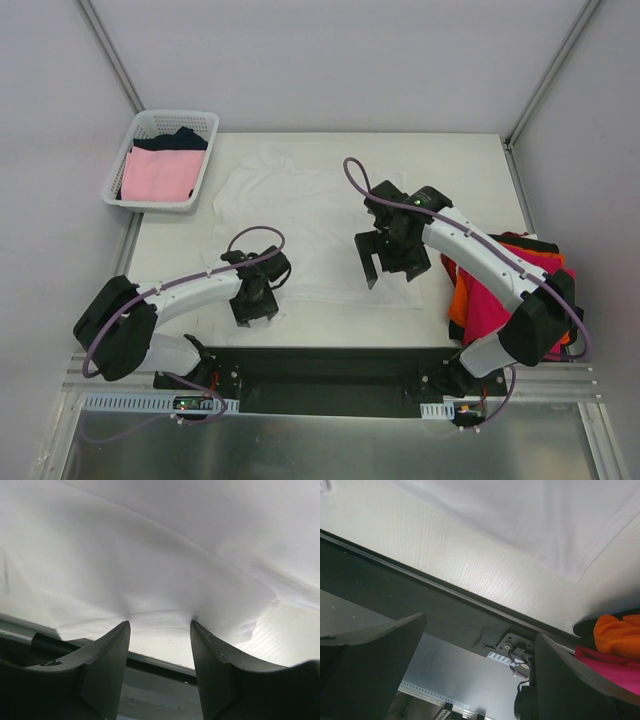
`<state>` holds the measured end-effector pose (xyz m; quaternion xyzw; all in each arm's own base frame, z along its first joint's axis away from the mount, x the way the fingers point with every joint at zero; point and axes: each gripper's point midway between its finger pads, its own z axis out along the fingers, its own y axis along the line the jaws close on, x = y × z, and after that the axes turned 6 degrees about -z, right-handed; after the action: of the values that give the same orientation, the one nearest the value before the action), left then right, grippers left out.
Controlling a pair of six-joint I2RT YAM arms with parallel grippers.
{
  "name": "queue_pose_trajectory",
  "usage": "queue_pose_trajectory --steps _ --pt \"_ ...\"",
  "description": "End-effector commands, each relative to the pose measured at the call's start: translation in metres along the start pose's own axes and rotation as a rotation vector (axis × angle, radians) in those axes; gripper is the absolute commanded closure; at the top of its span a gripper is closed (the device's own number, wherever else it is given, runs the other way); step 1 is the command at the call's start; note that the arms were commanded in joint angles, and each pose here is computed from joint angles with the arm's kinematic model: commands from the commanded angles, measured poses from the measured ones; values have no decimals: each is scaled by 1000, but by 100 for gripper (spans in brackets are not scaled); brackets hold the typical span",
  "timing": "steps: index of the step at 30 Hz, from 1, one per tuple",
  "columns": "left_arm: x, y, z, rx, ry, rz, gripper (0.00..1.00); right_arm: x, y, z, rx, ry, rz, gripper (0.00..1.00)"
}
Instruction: Fold and stack the t-shirts
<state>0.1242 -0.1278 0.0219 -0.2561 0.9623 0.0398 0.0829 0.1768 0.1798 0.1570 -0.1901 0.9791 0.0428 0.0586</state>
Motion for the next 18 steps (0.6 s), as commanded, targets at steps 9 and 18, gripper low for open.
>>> queue_pose_trajectory --steps 9,18 --pt "21 -8 11 63 77 37 19 11 -4 -1 11 9 0 4" --pt "25 -2 15 65 82 21 76 7 -3 1 14 11 7 4"
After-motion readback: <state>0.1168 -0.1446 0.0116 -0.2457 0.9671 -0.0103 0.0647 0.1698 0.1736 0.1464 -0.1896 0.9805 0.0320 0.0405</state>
